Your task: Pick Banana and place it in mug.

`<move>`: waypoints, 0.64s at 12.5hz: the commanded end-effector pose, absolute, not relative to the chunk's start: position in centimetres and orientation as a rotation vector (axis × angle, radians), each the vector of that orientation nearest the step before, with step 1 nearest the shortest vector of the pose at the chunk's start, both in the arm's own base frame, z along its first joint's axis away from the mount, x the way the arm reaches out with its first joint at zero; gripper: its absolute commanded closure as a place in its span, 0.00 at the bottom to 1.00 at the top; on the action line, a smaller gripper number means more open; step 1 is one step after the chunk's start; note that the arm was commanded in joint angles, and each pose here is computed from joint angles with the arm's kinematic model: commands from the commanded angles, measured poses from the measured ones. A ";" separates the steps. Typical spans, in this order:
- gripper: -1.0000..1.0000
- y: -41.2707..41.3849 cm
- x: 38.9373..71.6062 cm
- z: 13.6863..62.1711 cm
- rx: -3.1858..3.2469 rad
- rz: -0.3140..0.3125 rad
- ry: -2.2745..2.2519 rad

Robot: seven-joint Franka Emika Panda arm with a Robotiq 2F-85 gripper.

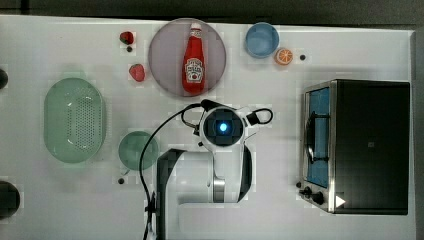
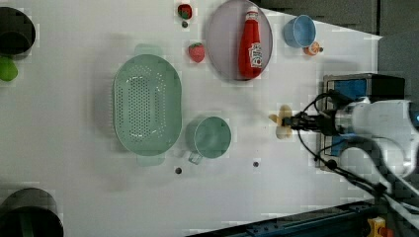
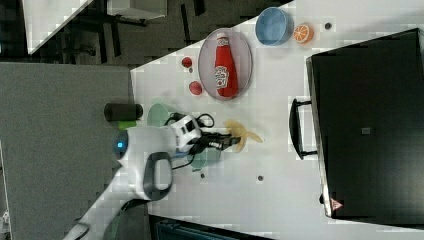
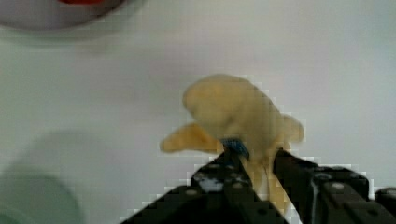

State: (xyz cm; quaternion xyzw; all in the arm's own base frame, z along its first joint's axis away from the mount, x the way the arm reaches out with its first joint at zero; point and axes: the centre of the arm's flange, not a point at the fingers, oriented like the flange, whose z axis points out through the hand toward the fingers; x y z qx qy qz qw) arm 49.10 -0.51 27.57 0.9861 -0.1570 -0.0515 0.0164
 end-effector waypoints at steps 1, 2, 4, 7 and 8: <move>0.68 -0.1 50.8 44.0 3.101 -0.028 -0.462; 0.68 1.6 50.4 47.3 3.108 0.019 -0.414; 0.68 7.4 48.2 49.1 3.089 -0.063 -0.503; 0.68 15.3 46.6 47.9 3.090 -0.141 -0.700; 0.68 17.1 46.3 47.2 3.061 -0.146 -0.769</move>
